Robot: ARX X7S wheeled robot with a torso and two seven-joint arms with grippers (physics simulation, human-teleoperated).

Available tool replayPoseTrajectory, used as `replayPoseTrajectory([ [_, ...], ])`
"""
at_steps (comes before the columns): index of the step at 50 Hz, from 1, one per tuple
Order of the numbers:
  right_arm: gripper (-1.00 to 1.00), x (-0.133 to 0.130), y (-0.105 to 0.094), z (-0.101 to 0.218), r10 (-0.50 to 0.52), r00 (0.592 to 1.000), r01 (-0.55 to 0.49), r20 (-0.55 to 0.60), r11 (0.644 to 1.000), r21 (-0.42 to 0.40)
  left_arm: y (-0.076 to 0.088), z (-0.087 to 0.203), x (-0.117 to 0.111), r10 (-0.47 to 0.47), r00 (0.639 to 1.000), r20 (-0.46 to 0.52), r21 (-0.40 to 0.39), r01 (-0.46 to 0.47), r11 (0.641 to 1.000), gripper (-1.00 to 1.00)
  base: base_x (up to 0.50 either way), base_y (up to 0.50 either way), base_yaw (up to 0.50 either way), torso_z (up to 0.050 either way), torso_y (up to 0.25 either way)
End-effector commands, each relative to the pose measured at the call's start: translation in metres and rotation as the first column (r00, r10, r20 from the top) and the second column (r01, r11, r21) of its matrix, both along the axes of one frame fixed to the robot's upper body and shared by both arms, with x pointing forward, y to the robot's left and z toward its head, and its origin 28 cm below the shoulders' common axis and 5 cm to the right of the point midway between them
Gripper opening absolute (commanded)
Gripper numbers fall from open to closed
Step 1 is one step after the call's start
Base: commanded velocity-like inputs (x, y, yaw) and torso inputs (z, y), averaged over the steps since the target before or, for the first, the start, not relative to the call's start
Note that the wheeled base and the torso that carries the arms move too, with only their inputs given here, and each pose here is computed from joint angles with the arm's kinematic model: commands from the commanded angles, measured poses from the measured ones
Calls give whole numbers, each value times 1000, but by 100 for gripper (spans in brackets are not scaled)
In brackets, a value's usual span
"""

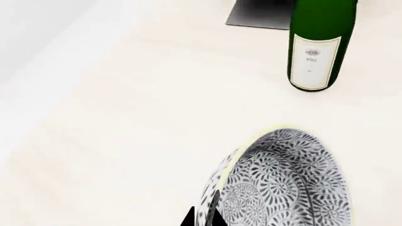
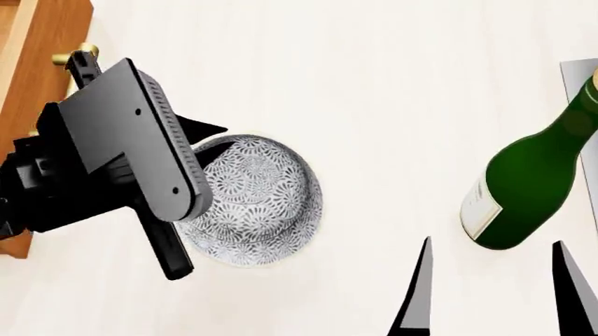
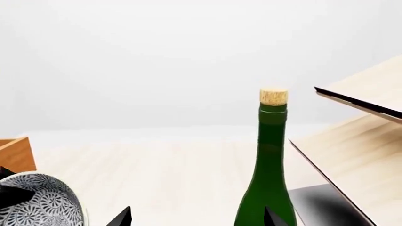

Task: Put the bowl on top of the cabinet.

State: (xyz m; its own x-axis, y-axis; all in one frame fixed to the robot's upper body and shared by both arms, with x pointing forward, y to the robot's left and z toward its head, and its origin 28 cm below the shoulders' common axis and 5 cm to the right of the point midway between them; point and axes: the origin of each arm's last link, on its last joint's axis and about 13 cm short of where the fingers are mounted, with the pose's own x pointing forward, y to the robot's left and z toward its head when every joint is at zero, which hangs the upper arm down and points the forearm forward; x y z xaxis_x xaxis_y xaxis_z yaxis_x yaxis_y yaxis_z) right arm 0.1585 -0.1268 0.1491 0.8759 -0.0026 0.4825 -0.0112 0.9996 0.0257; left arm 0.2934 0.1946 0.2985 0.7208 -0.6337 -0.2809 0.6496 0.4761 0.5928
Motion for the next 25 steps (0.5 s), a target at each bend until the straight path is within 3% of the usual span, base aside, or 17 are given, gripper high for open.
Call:
replayPoseTrajectory([
  [1,100,-1,-1,2,-4,1000,4,6,1000,4,7,49,-15,33,992,126,-69,-25,997,-100,0,0,0,0,0],
  [10,100,-2,-1,2,-3,1000,3,7,1000,3,15,90,-19,134,972,191,-234,-87,968,-100,0,0,0,0,0],
  [15,100,-2,0,2,-3,1000,3,7,1000,3,25,108,-12,229,948,221,-336,-147,930,-100,0,0,0,0,0],
  [18,100,-1,0,1,-3,1000,3,5,1000,2,33,125,-9,300,927,227,-423,-183,887,-100,0,0,0,0,0],
  [22,100,-1,0,1,-3,1000,3,5,1000,1,38,132,-9,329,917,228,-455,-198,868,-100,0,0,0,0,0],
  [23,100,-1,0,1,-4,1000,4,4,1000,2,46,143,-8,387,894,227,-515,-228,827,-100,0,0,0,0,0],
  [25,100,-1,0,0,-4,1000,4,3,1000,0,53,151,-6,435,877,206,-568,-255,782,-100,0,0,0,0,0],
])
